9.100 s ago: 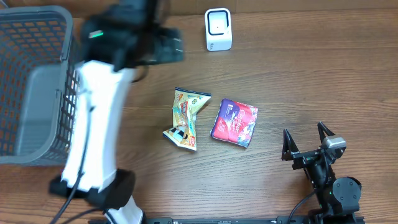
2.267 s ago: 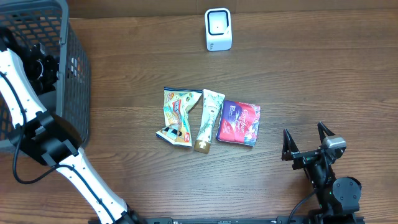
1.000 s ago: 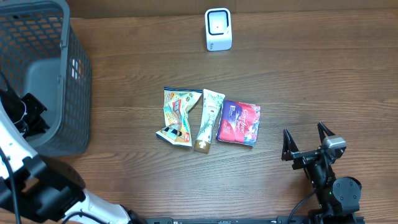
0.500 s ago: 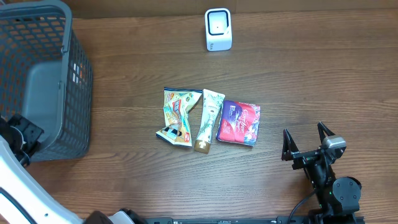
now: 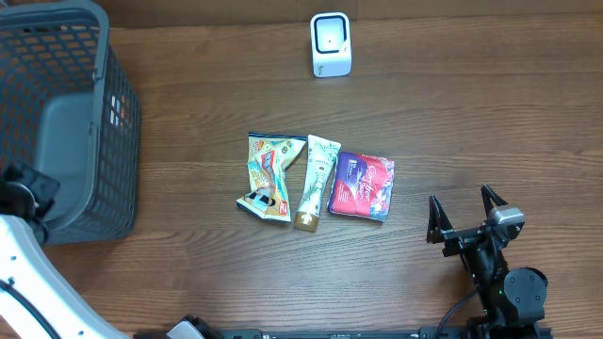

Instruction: Scan the item barcode

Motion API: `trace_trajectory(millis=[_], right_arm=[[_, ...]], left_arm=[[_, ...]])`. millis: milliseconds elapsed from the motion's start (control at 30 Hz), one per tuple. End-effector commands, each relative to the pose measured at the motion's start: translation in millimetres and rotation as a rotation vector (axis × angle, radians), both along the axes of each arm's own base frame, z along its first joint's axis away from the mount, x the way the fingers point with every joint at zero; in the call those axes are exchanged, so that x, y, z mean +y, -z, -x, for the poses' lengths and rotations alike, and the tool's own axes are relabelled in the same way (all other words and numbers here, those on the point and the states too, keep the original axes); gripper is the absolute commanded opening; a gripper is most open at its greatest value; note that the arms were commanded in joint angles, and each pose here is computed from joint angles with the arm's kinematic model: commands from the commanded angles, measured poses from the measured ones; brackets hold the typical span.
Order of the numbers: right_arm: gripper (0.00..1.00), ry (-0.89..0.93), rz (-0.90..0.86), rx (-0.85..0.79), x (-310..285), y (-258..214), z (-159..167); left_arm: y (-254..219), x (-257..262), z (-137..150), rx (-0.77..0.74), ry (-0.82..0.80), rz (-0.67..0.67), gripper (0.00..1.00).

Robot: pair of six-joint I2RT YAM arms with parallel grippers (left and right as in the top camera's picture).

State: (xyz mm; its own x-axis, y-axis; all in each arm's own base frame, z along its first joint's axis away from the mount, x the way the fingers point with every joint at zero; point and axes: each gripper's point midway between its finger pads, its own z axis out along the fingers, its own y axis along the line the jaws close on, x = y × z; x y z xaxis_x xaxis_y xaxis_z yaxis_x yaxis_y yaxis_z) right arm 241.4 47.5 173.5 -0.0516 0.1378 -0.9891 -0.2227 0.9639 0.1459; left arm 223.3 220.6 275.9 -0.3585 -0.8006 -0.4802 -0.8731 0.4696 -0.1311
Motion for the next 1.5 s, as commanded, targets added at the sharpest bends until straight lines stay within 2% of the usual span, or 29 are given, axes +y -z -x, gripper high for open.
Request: trace_trajectory(millis=[0,100,233,433,767,833,1133,1333,1467], right_arm=[[1.0,0.004,0.004,-0.003,-0.4,2.1,-0.3],[1.0,0.004,0.004,-0.003,-0.4,2.1,-0.3],[1.0,0.004,0.003,-0.003,-0.4,2.1,-0.3],[1.0,0.004,0.004,-0.003,-0.4,2.1,-0.3],[1.0,0.004,0.003,-0.003,-0.4,2.1,-0.3],[1.0,0.004,0.003,-0.003,-0.4,2.1,-0.3],[1.0,0.004,0.003,-0.003,-0.4,2.1,-0.3],[1.0,0.004,0.003,-0.003,-0.4,2.0,-0.3],[1.0,0.004,0.003,-0.003,-0.4,2.1,-0.3]], left_arm=[[1.1,12.4,-10.9,-0.027,-0.007,-0.024,0.04],[15.8,8.2,-4.2,0.037,-0.012,0.026,0.04],[33.9,6.8,22.6,0.193,-0.075,0.058,0.04],[36.0,0.4,36.8,0.252,-0.088,0.074,0.04],[38.5,-41.2,33.9,0.191,-0.02,0.255,0.04],[35.0,-49.9,29.1,0.157,0.04,0.275,0.04],[17.5,-59.0,28.9,0.075,0.063,0.242,0.04],[8.0,-74.3,24.6,0.002,0.099,0.275,0.04],[6.8,-78.0,27.8,0.007,0.116,0.274,0.04]])
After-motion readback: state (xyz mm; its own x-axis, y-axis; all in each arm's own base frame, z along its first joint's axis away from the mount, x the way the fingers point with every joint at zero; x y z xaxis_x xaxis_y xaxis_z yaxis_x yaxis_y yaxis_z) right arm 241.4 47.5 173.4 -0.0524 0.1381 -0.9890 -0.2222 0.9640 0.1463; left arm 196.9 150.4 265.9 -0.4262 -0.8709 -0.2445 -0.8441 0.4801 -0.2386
